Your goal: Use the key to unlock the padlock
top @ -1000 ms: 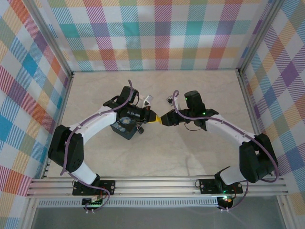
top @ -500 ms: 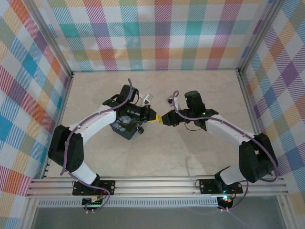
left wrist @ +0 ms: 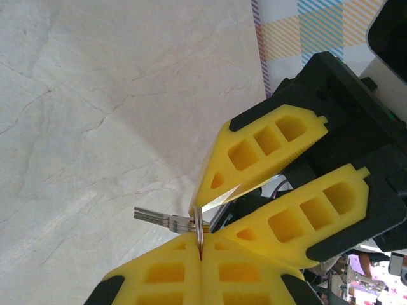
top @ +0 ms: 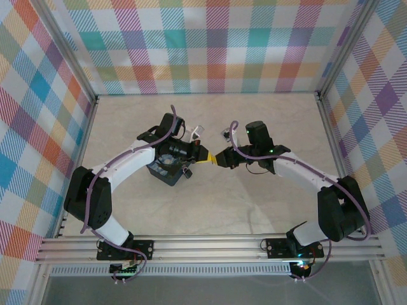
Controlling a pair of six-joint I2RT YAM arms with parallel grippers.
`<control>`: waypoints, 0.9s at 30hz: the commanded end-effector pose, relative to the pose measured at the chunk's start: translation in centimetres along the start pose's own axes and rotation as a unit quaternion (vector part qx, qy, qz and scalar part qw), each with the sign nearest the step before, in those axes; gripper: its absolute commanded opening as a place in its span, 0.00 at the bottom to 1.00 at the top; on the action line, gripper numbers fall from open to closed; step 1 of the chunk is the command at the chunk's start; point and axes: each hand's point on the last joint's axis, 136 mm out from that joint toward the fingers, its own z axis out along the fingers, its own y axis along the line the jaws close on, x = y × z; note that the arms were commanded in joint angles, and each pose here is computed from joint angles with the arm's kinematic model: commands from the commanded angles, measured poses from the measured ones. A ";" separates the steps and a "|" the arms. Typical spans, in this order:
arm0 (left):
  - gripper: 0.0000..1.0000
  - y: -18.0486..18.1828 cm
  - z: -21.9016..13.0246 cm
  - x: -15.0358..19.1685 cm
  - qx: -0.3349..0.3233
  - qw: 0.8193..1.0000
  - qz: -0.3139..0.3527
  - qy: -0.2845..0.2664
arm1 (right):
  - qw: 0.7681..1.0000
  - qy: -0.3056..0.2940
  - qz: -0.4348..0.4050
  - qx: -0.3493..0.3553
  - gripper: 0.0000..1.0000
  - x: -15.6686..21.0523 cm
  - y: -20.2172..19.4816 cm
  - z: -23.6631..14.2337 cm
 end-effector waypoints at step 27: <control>0.47 2.3 -0.9 -1.7 -0.007 0.994 -0.056 -0.096 | 0.960 0.003 0.279 -0.032 0.03 0.7 -3.6 0.7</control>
